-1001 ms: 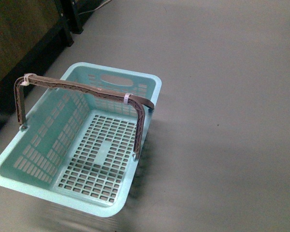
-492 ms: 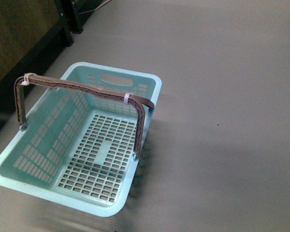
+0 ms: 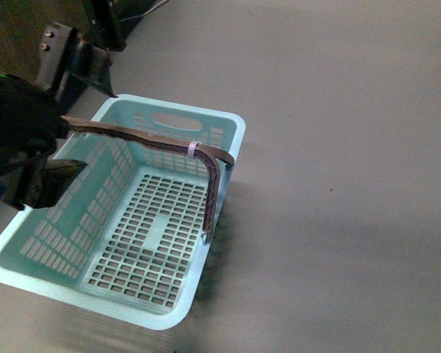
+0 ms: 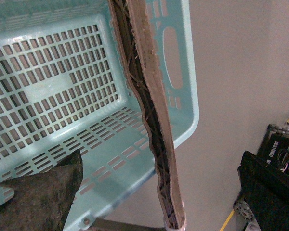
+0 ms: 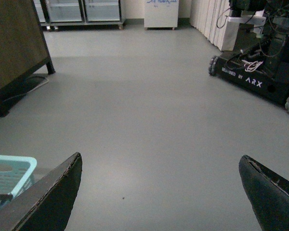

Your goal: Pick mango and avocado into basket

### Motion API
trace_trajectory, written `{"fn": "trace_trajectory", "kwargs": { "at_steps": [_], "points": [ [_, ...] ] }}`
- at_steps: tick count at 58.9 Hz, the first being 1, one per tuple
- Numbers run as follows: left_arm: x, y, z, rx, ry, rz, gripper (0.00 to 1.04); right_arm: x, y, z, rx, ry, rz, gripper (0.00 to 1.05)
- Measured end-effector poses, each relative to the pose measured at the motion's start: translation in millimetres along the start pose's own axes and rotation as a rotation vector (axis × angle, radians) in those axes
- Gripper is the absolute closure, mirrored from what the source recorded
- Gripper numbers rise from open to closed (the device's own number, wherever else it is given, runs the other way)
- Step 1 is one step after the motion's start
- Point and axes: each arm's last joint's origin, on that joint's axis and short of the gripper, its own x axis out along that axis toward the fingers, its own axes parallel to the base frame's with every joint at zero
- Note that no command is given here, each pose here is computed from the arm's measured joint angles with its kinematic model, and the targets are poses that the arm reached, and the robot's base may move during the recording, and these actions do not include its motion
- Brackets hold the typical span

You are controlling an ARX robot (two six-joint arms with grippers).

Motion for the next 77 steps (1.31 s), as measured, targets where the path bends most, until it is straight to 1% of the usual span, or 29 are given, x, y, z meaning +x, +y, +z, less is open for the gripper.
{"fn": "trace_trajectory", "kwargs": {
  "at_steps": [11, 16, 22, 25, 27, 30, 40, 47, 51, 56, 64, 68, 77],
  "points": [
    [47.5, -16.6, -6.5, -0.042, -0.01, 0.018, 0.08, 0.0, 0.0, 0.0, 0.0, 0.0, 0.0, 0.09],
    [61.7, -24.9, -7.7, -0.047, -0.019, 0.009, 0.08, 0.0, 0.0, 0.0, 0.0, 0.0, 0.0, 0.09],
    [73.0, -26.5, -13.0, -0.035, -0.024, 0.02, 0.09, 0.0, 0.0, 0.0, 0.0, 0.0, 0.0, 0.09],
    [75.2, -24.5, -14.9, -0.034, -0.026, 0.03, 0.16, 0.0, 0.0, 0.0, 0.0, 0.0, 0.0, 0.09],
    [79.8, -22.5, -15.9, -0.032, -0.023, 0.045, 0.23, 0.0, 0.0, 0.0, 0.0, 0.0, 0.0, 0.09],
    [97.6, -27.5, -15.0, -0.034, -0.024, 0.04, 0.35, 0.0, 0.0, 0.0, 0.0, 0.0, 0.0, 0.09],
    [107.6, -30.7, -12.7, -0.064, -0.048, 0.067, 0.62, 0.0, 0.0, 0.0, 0.0, 0.0, 0.0, 0.09],
    [107.7, -31.8, -12.5, -0.13, -0.049, 0.063, 0.75, 0.0, 0.0, 0.0, 0.0, 0.0, 0.0, 0.09],
    [107.7, -31.9, -12.5, -0.125, -0.047, 0.061, 0.77, 0.0, 0.0, 0.0, 0.0, 0.0, 0.0, 0.09],
    [102.3, -31.3, -14.1, -0.124, -0.042, 0.055, 0.77, 0.0, 0.0, 0.0, 0.0, 0.0, 0.0, 0.09],
    [80.4, -25.1, -16.6, -0.132, -0.021, 0.059, 0.77, 0.0, 0.0, 0.0, 0.0, 0.0, 0.0, 0.09],
    [56.4, -29.7, -14.9, -0.157, -0.017, 0.032, 0.77, 0.0, 0.0, 0.0, 0.0, 0.0, 0.0, 0.09],
    [-19.2, -55.7, 2.0, -0.211, -0.031, -0.082, 0.78, 0.0, 0.0, 0.0, 0.0, 0.0, 0.0, 0.09]
  ]
}}
